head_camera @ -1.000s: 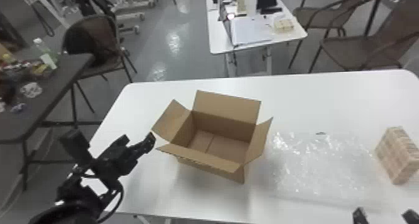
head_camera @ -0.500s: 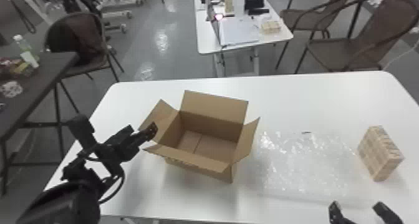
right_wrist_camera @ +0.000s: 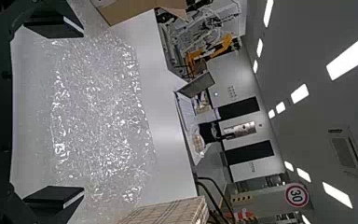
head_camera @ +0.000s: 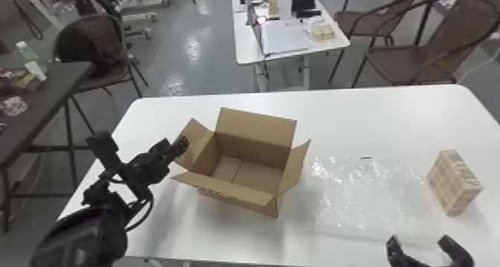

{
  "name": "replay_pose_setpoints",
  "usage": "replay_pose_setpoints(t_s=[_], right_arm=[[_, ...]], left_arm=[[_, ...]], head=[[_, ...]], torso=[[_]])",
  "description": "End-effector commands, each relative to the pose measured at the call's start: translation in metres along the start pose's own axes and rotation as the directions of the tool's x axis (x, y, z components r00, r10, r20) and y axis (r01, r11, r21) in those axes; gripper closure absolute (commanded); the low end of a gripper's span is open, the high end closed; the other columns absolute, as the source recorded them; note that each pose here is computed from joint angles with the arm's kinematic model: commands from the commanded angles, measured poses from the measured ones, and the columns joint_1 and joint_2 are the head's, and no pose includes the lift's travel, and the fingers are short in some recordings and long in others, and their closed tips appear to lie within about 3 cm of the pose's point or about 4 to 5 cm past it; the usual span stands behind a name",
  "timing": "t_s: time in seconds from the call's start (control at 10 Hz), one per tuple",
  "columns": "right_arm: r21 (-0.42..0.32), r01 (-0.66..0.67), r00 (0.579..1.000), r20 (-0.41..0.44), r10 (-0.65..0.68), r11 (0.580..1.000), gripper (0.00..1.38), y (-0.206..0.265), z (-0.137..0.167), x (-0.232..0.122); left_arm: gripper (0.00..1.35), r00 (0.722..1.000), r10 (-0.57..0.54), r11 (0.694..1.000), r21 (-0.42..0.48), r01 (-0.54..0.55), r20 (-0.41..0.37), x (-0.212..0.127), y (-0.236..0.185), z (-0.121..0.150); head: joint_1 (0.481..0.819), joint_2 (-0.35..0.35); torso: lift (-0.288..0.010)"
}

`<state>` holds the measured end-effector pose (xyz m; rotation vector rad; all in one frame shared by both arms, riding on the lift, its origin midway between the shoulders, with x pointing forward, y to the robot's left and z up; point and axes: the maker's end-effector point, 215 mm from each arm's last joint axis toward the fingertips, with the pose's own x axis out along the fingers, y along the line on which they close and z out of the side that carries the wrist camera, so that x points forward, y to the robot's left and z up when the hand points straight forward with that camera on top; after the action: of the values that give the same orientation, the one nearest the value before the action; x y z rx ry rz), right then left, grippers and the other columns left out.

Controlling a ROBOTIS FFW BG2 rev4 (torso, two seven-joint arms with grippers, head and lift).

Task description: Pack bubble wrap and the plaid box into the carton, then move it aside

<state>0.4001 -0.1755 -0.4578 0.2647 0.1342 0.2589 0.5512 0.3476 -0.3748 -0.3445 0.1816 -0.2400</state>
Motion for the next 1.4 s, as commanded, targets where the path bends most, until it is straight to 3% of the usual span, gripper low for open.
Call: replay_pose_setpoints(t_s=[0.0,0.1,0.6,0.8,1.0,1.3], right_arm=[[-0.003,-0.004,1.0,0.002,0.004,1.0,0.11,0.001,0.001,0.002],[-0.001,-0.003,1.0,0.002,0.003,1.0,0.11,0.001,0.001,0.002],[0.002,-0.004,1.0,0.001,0.003,1.0,0.11,0.0,0.0,0.002],[-0.012,-0.007,1.0,-0.005,0.007,1.0,0.11,0.003,0.007,0.006],[0.013,0.071,0.993,-0.098,-0.069,0.997,0.11,0.004,0.01,0.014],[0.062,0.069,0.97,-0.239,-0.052,0.996,0.1,0.018,0.019,0.051]], left_arm=[[0.92,1.0,0.001,0.999,0.047,-0.001,0.015,0.003,0.0,0.009],[1.09,1.0,-0.008,0.998,0.062,0.007,0.02,0.006,-0.003,0.011],[1.13,0.999,-0.034,0.999,0.034,0.034,0.005,0.007,-0.012,-0.001],[1.21,1.0,-0.029,0.998,0.058,0.028,0.007,0.003,-0.011,-0.001],[1.21,1.0,-0.008,0.997,0.079,0.006,0.019,-0.004,-0.006,0.003],[1.21,1.0,0.006,0.997,0.071,-0.008,0.016,-0.005,-0.006,-0.001]], head=[[0.695,0.198],[0.695,0.2],[0.695,0.188],[0.695,0.184],[0.695,0.184],[0.695,0.198]], torso=[[-0.102],[-0.102],[-0.102],[-0.102],[-0.102],[-0.102]])
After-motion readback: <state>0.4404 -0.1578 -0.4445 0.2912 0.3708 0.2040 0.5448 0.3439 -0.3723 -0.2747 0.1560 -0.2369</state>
